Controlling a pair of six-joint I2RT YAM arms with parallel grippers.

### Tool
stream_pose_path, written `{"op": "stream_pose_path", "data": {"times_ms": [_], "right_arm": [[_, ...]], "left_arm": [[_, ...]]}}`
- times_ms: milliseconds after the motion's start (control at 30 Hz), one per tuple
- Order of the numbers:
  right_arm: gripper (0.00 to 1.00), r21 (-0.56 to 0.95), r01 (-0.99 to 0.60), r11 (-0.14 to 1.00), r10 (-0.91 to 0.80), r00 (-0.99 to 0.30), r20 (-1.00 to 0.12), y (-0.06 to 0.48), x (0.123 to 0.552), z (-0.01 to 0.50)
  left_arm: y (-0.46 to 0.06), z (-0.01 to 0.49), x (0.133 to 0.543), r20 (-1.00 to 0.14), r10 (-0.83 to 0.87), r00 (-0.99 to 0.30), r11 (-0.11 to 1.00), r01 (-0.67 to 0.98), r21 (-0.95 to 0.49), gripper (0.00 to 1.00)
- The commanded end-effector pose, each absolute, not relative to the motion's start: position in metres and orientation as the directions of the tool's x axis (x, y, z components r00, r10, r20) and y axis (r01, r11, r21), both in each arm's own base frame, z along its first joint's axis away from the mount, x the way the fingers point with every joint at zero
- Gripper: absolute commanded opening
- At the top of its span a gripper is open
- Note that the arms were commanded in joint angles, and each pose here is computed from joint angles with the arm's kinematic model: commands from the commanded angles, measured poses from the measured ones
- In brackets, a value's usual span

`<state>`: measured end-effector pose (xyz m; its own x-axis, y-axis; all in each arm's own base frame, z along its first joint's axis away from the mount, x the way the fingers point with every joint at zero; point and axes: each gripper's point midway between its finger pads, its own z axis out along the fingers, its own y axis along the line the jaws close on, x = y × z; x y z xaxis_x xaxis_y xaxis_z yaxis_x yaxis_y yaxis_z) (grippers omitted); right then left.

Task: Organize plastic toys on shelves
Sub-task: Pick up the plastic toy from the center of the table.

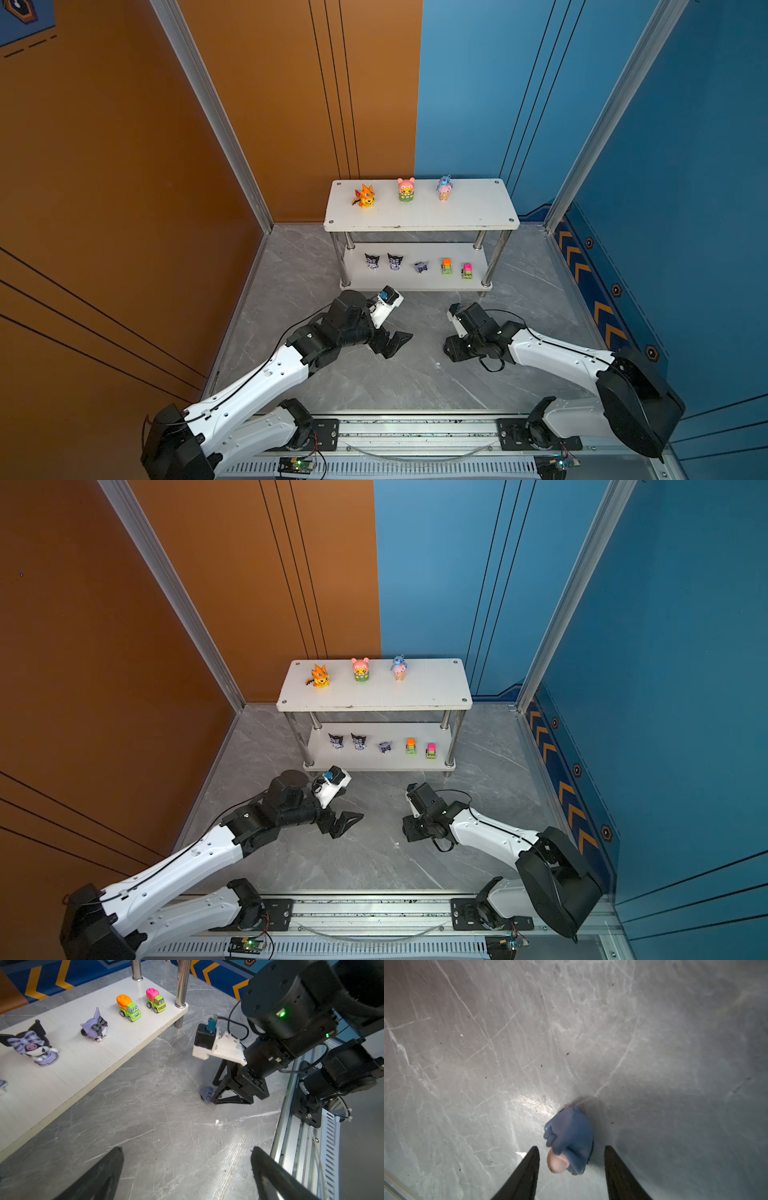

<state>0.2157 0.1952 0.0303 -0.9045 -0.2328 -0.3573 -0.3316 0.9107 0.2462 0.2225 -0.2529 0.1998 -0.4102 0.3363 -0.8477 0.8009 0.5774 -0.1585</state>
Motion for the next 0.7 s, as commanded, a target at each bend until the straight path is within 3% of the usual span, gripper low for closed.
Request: {"op": "stream_pose_path", "data": {"times_ms": [0, 333, 667], "right_arm": [[0.51, 0.243, -0.328, 0.913, -0.243, -0.915, -0.322, 0.192, 0.209, 0.018], [0.31, 0.254, -0.399, 0.881, -0.302, -0.888, -0.346, 0.204, 0.209, 0.023], [0.27, 0.224, -0.591, 0.775, -0.387, -0.724, -0.571, 0.218, 0.206, 0.089]], "left_arm": [[-0.257, 0.203, 0.224, -0.859, 0.317, -0.402, 0.562, 0.809, -0.171, 0.97], [-0.261, 0.199, 0.227, -0.852, 0.313, -0.418, 0.552, 0.811, -0.195, 0.96], [-0.271, 0.190, 0.231, -0.828, 0.260, -0.497, 0.535, 0.788, -0.305, 0.94]]}}
